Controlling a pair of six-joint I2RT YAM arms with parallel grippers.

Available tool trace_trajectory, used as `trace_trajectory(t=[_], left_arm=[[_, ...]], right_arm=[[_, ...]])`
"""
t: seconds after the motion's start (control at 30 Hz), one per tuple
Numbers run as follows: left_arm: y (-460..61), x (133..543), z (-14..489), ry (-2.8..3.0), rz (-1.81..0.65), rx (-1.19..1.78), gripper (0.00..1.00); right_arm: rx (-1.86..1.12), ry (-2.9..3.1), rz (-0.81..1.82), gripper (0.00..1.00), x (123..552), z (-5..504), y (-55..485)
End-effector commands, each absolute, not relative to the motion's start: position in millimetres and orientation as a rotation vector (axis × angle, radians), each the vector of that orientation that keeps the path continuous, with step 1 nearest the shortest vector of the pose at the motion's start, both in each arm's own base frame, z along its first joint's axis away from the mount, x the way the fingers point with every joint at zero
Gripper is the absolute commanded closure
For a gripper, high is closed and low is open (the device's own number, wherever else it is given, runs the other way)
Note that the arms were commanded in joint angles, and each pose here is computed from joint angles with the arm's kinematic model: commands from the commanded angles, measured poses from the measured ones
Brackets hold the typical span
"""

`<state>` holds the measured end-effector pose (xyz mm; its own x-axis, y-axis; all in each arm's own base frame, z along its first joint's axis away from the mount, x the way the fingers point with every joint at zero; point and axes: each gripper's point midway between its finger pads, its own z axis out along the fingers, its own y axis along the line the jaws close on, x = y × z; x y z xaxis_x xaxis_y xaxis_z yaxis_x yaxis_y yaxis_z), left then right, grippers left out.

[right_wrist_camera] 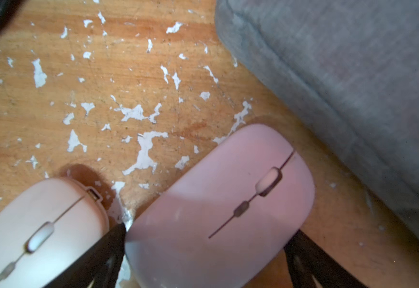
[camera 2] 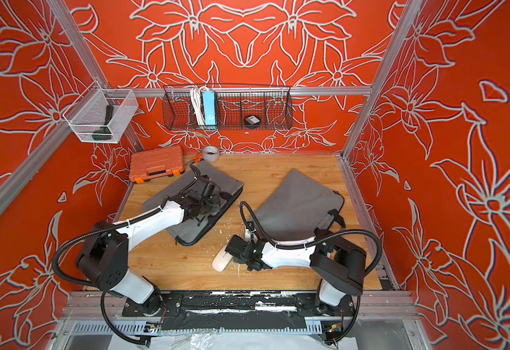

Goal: Put the mouse into the laptop bag
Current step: Open the zippered laptop bag at the center of the board, then pick up the mouse from the center of the board.

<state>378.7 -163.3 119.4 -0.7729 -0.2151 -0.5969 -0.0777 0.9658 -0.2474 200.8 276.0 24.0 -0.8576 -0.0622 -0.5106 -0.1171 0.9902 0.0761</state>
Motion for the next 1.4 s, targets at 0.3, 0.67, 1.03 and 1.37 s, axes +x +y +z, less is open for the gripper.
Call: trace_trajectory(t=[0.3, 0.67, 1.03, 1.37], left_arm=[[-148.5, 383.1, 116.4, 2.41, -0.506, -0.316, 1.0], [-143.6, 381.5, 121.6, 2.38, -0.538, -0.344, 1.0], [-144.4, 379.5, 130.4, 2.348, -0.606, -0.342, 1.0], [-148.0, 375.6, 138.9, 2.302, -0.713, -0.325, 1.0]], right_arm=[[-0.203, 2.667, -0.02, 0.03, 218.3, 7.5, 290.2], [-0.197, 2.655, -0.102, 0.26, 215.6, 11.2, 270.7], [-0.28, 2.699, 0.045, 0.3, 190.2, 8.4, 275.2], [-0.258, 2.702, 0.159, 0.56, 207.2, 18.5, 294.8]])
